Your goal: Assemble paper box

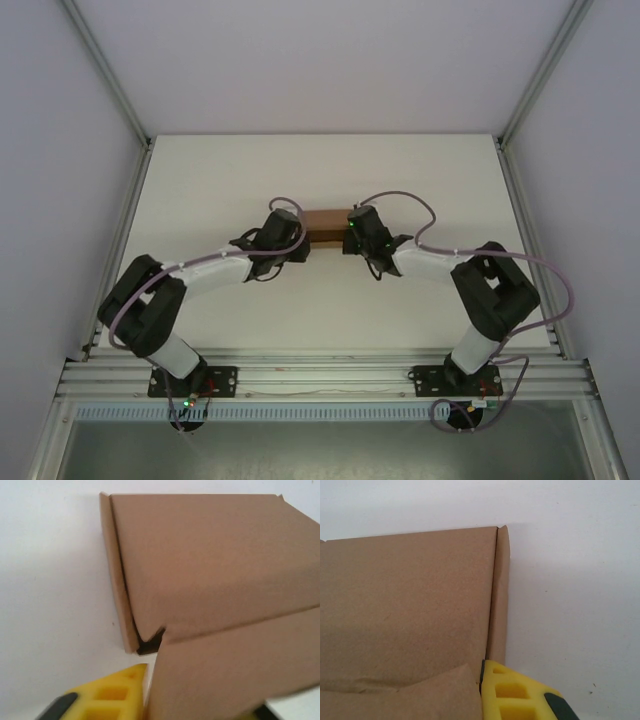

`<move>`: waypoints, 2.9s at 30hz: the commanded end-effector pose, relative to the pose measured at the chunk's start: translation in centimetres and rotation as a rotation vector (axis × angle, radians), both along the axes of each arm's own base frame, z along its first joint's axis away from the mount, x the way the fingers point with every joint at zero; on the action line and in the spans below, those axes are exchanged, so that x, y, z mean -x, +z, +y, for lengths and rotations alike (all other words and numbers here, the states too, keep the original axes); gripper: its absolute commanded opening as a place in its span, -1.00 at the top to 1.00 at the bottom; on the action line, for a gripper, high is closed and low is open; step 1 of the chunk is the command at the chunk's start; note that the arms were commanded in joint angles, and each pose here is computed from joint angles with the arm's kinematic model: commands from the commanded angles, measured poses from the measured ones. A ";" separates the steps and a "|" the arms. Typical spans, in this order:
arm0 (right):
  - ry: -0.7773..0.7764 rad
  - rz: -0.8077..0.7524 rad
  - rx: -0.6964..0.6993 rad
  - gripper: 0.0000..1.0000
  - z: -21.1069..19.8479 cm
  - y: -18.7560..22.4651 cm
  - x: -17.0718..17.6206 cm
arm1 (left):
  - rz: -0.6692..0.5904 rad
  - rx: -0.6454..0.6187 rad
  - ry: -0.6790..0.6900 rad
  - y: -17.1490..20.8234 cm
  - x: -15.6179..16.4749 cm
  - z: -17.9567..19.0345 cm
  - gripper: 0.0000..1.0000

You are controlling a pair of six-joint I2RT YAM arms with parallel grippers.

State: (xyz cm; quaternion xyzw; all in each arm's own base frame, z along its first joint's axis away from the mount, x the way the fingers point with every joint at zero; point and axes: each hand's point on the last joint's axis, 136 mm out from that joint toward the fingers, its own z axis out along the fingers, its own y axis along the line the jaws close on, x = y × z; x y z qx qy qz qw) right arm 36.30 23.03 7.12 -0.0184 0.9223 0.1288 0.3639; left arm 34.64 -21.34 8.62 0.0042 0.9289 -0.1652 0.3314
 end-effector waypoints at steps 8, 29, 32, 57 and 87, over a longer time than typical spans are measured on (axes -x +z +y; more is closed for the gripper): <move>0.030 0.040 0.091 0.99 -1.4 -1.7 1.8 | -0.043 -0.020 0.075 7.2 3.2 3.5 -1.00; 0.046 0.032 0.148 0.76 -2.0 -2.3 1.8 | 0.251 0.234 -0.043 -1.1 -8.1 -0.8 -0.53; 0.069 0.042 0.131 0.57 -1.8 -2.0 2.4 | 0.298 0.240 -0.043 -3.5 -7.2 -0.8 -0.35; 0.024 -0.006 -0.172 -0.99 -4.9 6.7 4.6 | 0.306 0.254 -0.028 -8.4 -5.2 0.5 0.34; 0.132 0.437 -0.758 -0.66 3.5 0.7 -1.9 | 0.277 0.467 -0.060 -9.7 -4.9 1.6 0.71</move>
